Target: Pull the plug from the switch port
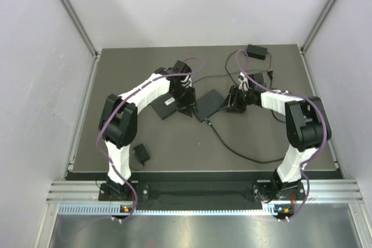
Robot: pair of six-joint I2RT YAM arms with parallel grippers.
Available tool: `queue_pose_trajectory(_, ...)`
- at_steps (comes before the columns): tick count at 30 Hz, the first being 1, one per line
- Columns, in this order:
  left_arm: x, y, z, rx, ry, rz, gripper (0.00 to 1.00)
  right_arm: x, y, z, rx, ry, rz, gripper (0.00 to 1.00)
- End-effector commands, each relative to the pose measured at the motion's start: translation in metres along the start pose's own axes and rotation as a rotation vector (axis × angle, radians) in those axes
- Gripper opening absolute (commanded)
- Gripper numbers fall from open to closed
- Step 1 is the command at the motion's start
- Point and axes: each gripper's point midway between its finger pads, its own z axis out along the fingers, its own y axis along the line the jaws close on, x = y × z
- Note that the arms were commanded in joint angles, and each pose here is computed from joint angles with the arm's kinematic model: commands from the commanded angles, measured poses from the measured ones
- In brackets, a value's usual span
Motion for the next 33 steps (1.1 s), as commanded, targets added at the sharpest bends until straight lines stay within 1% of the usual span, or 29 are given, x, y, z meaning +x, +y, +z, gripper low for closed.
queue_pose_trajectory(1, -0.012, -0.028, 0.007, 0.147, 0.026, -0.035, 0.37, 0.011, 0.031, -0.019, -0.132, 0.011, -0.08, 0.48)
queue_pose_trajectory(3, -0.019, -0.031, 0.017, 0.163, 0.036, -0.078, 0.37, 0.018, 0.034, -0.018, -0.171, 0.015, -0.082, 0.49)
queue_pose_trajectory(4, -0.024, -0.037, 0.017, 0.179, 0.026, -0.076, 0.37, 0.022, 0.039, -0.018, -0.204, 0.027, -0.079, 0.49)
queue_pose_trajectory(6, -0.027, -0.038, 0.024, 0.19, 0.046, -0.104, 0.37, 0.025, 0.04, -0.016, -0.231, 0.027, -0.079, 0.49)
queue_pose_trajectory(7, -0.031, -0.048, 0.023, 0.242, 0.052, -0.101, 0.37, 0.03, 0.042, -0.015, -0.25, 0.049, -0.052, 0.49)
queue_pose_trajectory(10, -0.037, -0.053, 0.029, 0.273, 0.056, -0.121, 0.37, 0.032, 0.047, -0.007, -0.283, 0.051, -0.047, 0.49)
queue_pose_trajectory(15, -0.044, -0.047, 0.038, 0.257, 0.054, -0.18, 0.37, 0.043, 0.048, 0.01, -0.328, 0.105, -0.004, 0.48)
queue_pose_trajectory(18, -0.047, -0.041, 0.045, 0.247, 0.064, -0.226, 0.37, 0.045, 0.049, 0.016, -0.343, 0.117, 0.006, 0.45)
queue_pose_trajectory(21, -0.048, -0.03, 0.051, 0.205, 0.066, -0.263, 0.37, 0.049, 0.047, 0.021, -0.345, 0.132, 0.006, 0.43)
queue_pose_trajectory(26, -0.043, -0.018, 0.059, 0.169, 0.085, -0.289, 0.37, 0.056, 0.045, 0.027, -0.359, 0.158, 0.001, 0.38)
queue_pose_trajectory(33, -0.035, -0.01, 0.067, 0.154, 0.111, -0.309, 0.37, 0.068, 0.048, 0.03, -0.389, 0.184, -0.003, 0.37)
